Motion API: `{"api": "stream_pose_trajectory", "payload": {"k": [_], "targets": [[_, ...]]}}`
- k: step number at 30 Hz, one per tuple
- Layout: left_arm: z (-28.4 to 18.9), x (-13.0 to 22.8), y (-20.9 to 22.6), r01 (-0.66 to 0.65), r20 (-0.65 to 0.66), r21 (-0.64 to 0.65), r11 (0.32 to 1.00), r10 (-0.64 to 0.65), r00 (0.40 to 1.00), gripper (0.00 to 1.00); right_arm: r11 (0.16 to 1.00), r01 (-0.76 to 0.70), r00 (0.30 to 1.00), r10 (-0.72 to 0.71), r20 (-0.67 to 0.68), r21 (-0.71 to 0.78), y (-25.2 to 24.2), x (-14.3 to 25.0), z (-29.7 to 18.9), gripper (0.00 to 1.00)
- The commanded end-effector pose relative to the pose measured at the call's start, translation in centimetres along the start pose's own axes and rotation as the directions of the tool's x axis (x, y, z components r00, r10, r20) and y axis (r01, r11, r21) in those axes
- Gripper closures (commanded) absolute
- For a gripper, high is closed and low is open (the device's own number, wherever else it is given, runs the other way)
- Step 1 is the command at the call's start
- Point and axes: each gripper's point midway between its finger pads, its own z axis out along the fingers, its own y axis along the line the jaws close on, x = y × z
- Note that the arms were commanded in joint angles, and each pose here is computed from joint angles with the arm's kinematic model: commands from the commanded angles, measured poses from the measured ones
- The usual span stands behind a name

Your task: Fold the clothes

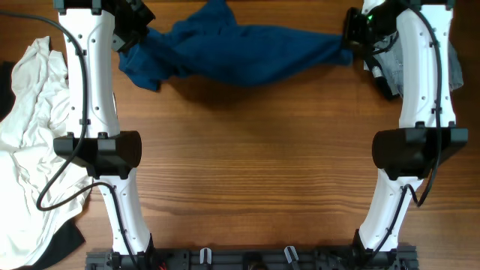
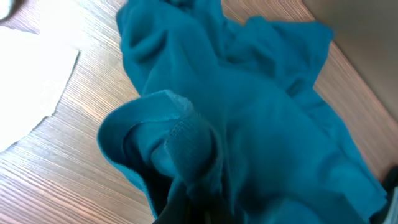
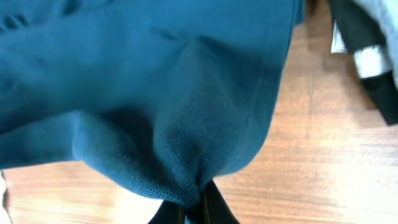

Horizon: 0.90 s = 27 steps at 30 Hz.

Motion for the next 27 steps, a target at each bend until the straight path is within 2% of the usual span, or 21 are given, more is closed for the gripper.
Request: {"api": "stream_pose_trajectory", "payload": {"k": [1, 8, 10, 14, 17, 23, 27], "targets": [[1.1, 0.7, 1.0, -0.053, -0.019, -0.073, 0.996, 0.052, 0.998, 0.96, 1.0, 0.005, 1.0, -0.004, -0.031, 0.03, -0.6, 1.0, 0.4, 0.96], [6.9, 7.9, 3.7, -0.178, -0.285, -0.248, 0.952, 0.104, 0.953, 0.96, 0.999, 0.009, 0.983, 0.001, -0.182, 0.053, -1.7, 4.6, 3.1, 0.96], [6.4, 8.8, 4.4, -0.181, -0.301, -0.263, 0.948, 0.098, 0.948, 0.96, 0.998, 0.007, 0.978, 0.006, -0.211, 0.058, -1.9, 5.8, 3.1, 0.95], [1.9, 9.4, 5.4, -0.161, -0.246, -0.233, 0.959, 0.102, 0.964, 0.96, 0.998, 0.006, 0.973, 0.008, -0.229, 0.06, -2.0, 8.8, 1.4, 0.95], [0.4, 10.7, 7.0, -0.162, -0.255, -0.246, 0.956, 0.097, 0.962, 0.96, 0.998, 0.002, 0.961, 0.017, -0.276, 0.068, -2.5, 11.3, 1.4, 0.95], [1.9, 16.3, 13.5, -0.147, -0.364, -0.411, 0.9, -0.014, 0.931, 0.96, 0.997, -0.008, 0.92, 0.039, -0.389, 0.081, -4.0, 17.5, 4.3, 0.96], [3.7, 20.6, 16.1, -0.178, -0.458, -0.436, 0.882, -0.048, 0.888, 0.96, 0.994, -0.018, 0.856, 0.069, -0.513, 0.103, -5.4, 22.2, 6.6, 0.96]]}}
